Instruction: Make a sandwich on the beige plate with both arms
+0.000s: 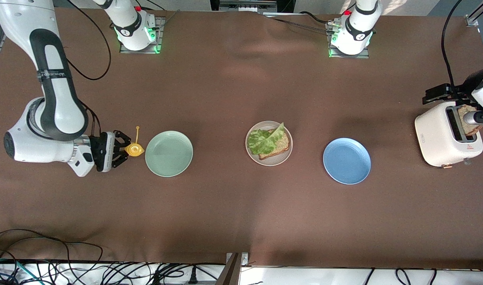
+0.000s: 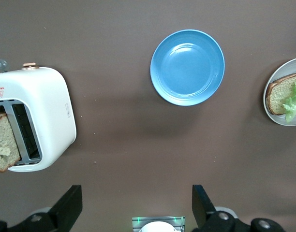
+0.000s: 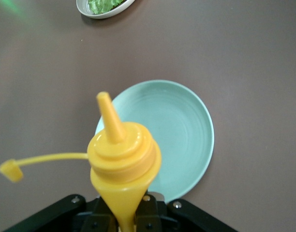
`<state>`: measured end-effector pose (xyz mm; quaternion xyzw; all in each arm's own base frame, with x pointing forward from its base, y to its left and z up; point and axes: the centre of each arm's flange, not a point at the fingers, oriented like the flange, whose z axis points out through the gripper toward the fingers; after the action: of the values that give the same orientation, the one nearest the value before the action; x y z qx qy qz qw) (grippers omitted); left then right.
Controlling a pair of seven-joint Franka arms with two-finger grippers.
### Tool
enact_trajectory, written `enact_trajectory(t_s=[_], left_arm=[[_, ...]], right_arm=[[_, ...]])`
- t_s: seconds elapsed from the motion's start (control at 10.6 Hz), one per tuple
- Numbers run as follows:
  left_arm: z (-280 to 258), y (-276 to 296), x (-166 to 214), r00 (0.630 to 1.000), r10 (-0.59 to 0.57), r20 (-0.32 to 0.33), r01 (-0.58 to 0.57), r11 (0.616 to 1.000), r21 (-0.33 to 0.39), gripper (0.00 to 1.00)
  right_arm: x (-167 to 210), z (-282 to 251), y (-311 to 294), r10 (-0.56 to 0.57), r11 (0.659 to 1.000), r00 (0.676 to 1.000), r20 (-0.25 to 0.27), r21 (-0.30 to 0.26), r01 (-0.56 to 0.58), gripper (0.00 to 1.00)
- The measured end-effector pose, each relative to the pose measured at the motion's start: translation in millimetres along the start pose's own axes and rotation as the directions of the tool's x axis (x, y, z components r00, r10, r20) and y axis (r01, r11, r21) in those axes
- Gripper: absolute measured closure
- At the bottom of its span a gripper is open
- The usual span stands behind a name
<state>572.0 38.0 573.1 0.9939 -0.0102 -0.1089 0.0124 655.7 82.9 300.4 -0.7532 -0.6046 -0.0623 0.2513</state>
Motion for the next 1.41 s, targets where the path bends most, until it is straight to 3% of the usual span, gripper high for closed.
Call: enact_trajectory(t_s=[0.38, 0.66, 0.85, 1.13, 1.41], left_arm=[[0.1, 0.9, 0.1, 1.0, 0.002, 0.0, -0.002, 1.0, 0.0, 0.0], [1.0, 0.1, 0.7, 1.0, 0.0, 0.002, 0.0, 1.0, 0.0, 0.0], [1.4, 2.6, 1.3, 1.0, 0.005, 0.002, -0.005, 1.0, 0.0, 0.0], [1.1, 3.8, 1.5, 1.0, 0.007, 0.002, -0.007, 1.0, 0.0, 0.0], [1.8, 3.5, 2.0, 1.0, 0.007, 0.003, -0.007, 1.0, 0.0, 0.0]], right_arm=[[143.1, 20.8, -28.7, -0.046, 0.989, 0.968, 0.246, -0.125, 0.079, 0.94], [224.3, 79.5, -59.3, -0.037, 0.965, 0.889, 0.456, -0.216, 0.151, 0.94], [261.5, 123.1, -85.2, -0.039, 0.926, 0.793, 0.608, -0.277, 0.258, 0.94], [302.2, 171.9, -130.0, -0.026, 0.891, 0.667, 0.744, -0.285, 0.352, 0.94], [349.5, 220.2, -181.4, 0.005, 0.802, 0.474, 0.881, -0.287, 0.524, 0.94]])
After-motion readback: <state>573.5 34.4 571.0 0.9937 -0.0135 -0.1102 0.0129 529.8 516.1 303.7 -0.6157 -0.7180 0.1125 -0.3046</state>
